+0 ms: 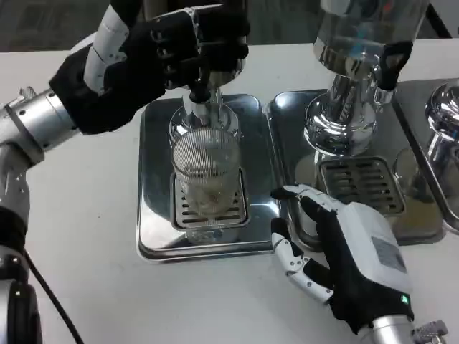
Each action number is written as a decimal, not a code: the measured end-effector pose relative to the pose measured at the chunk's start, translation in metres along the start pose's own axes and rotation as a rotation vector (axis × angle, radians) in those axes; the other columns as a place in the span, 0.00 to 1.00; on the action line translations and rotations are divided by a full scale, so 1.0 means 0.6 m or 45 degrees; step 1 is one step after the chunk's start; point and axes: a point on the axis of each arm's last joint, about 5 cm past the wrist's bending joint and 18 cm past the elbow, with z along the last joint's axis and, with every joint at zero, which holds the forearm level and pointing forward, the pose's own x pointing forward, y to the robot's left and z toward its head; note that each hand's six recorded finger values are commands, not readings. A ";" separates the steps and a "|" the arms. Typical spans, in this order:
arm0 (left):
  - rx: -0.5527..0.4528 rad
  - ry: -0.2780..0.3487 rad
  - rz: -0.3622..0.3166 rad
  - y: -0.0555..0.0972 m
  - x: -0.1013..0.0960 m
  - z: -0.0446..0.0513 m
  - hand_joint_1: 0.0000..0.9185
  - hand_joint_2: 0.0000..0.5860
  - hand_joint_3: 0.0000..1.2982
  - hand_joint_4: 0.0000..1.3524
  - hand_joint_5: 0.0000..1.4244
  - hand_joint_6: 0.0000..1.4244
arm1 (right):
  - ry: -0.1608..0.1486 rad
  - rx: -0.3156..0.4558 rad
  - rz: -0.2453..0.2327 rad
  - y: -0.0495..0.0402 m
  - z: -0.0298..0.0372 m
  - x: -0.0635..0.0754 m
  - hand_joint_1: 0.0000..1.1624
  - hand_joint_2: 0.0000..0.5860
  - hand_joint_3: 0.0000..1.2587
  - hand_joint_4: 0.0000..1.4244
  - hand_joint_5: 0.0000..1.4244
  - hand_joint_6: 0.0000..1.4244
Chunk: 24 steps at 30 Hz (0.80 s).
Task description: Grasp the cup under the faucet to collect the drink, then remove the cup.
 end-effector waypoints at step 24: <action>0.108 0.009 -0.011 -0.006 -0.008 -0.006 0.00 0.09 0.22 0.14 0.15 0.12 | 0.014 0.026 0.000 -0.001 -0.001 0.000 0.30 0.79 0.26 0.15 0.15 0.12</action>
